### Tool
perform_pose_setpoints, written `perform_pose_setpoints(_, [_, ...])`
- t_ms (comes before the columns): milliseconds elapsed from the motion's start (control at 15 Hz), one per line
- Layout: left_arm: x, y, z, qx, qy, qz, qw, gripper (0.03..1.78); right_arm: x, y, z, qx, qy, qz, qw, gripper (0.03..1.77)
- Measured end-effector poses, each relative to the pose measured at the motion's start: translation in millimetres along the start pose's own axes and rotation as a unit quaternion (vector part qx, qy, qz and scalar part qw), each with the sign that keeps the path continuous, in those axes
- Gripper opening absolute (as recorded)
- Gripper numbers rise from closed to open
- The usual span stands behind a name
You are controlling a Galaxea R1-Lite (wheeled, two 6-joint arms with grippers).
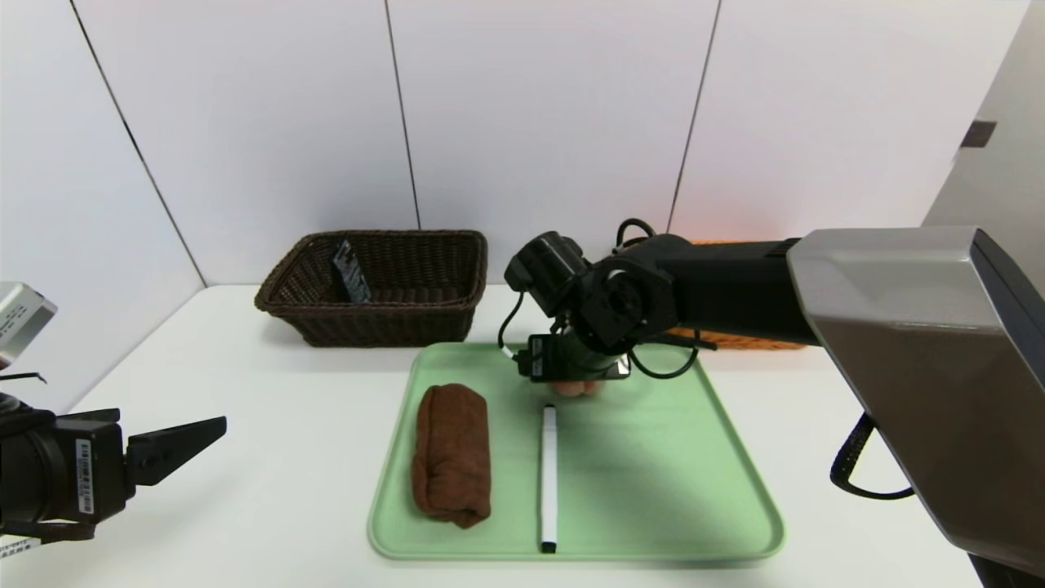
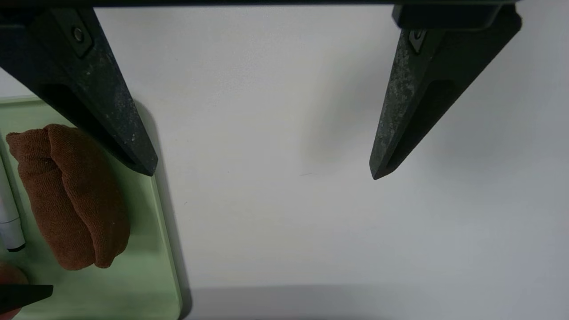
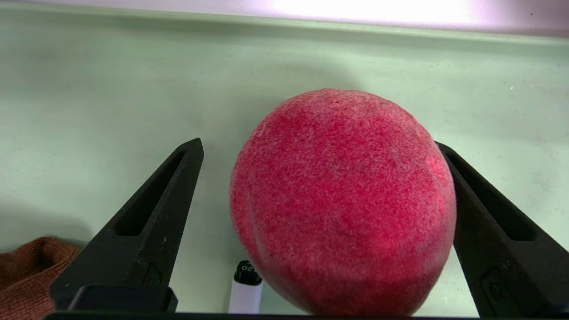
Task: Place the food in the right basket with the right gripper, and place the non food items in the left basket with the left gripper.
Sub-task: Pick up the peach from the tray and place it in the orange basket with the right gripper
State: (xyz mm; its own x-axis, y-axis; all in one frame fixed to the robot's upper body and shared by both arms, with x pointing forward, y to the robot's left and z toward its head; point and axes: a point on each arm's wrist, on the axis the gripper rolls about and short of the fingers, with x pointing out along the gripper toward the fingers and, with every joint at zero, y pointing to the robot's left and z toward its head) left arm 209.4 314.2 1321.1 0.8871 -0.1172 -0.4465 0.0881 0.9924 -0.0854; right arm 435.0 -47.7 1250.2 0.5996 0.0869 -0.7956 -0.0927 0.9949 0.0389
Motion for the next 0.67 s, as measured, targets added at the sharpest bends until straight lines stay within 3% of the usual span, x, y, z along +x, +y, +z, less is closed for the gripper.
perform_pose_setpoints(200, [-0.6, 0.1, 0.3, 0.000, -0.002, 0.001, 1.0000, 1.69, 1.7, -0.9, 0.1, -0.001, -0.007, -0.014, 0.9999, 1.23])
perform_pose_setpoints(467, [-2.2, 0.0, 0.8, 0.000, -0.005, 0.000, 1.0000, 1.69, -5.8, -1.1, 1.5, -0.001, -0.009, -0.009, 0.9999, 1.18])
perform_pose_setpoints(667, [-4.4, -0.1, 3.0, 0.001, -0.013, 0.000, 0.9999, 1.69, -36.9, 4.5, 5.6, 0.000, -0.032, 0.017, 0.9993, 1.18])
